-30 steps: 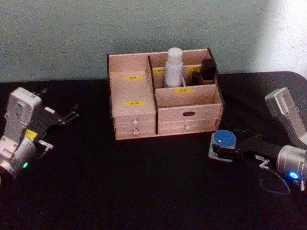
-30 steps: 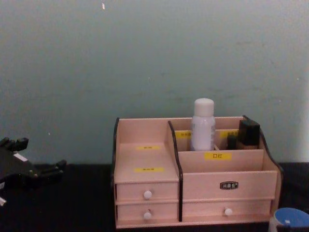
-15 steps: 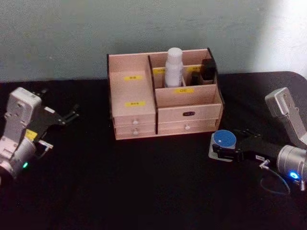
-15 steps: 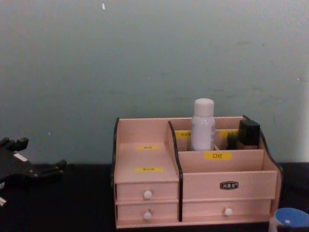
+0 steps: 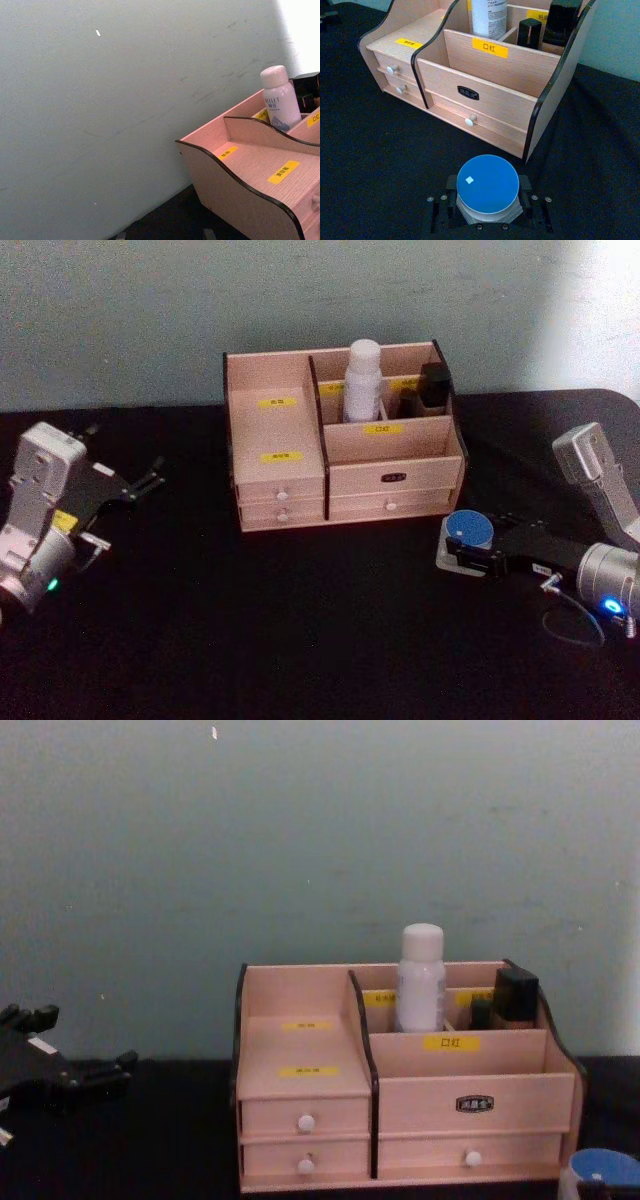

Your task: Pick up the facial cleanser and watermelon frost from the table and place them into the tiered storage box.

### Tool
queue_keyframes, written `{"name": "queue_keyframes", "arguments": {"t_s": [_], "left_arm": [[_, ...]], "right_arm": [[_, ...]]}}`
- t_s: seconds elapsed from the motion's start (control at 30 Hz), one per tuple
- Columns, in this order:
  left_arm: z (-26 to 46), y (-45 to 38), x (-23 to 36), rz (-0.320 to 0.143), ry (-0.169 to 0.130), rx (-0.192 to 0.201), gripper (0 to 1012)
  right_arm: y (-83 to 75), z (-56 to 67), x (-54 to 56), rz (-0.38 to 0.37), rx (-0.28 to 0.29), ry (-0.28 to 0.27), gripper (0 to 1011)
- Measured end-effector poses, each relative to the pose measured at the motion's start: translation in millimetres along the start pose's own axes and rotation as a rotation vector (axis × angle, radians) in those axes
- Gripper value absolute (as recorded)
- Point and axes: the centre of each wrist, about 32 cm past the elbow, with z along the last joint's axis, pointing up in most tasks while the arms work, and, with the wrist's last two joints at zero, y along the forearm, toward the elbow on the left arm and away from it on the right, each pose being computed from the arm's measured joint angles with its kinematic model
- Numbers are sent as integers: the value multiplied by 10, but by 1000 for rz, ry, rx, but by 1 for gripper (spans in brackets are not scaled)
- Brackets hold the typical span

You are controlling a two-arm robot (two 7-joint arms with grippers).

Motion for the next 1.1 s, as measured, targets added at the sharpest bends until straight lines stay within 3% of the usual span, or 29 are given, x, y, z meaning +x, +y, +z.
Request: {"name": "queue_keyframes", "arguments": {"t_s": [0.77, 1.1], "left_arm": [[0, 0, 0, 0, 0, 0, 1001], [0, 0, 0, 0, 0, 0, 1001]], "right_arm": [[0, 0, 0, 0, 0, 0, 724], [-29, 15, -19, 22, 25, -35, 726]]}}
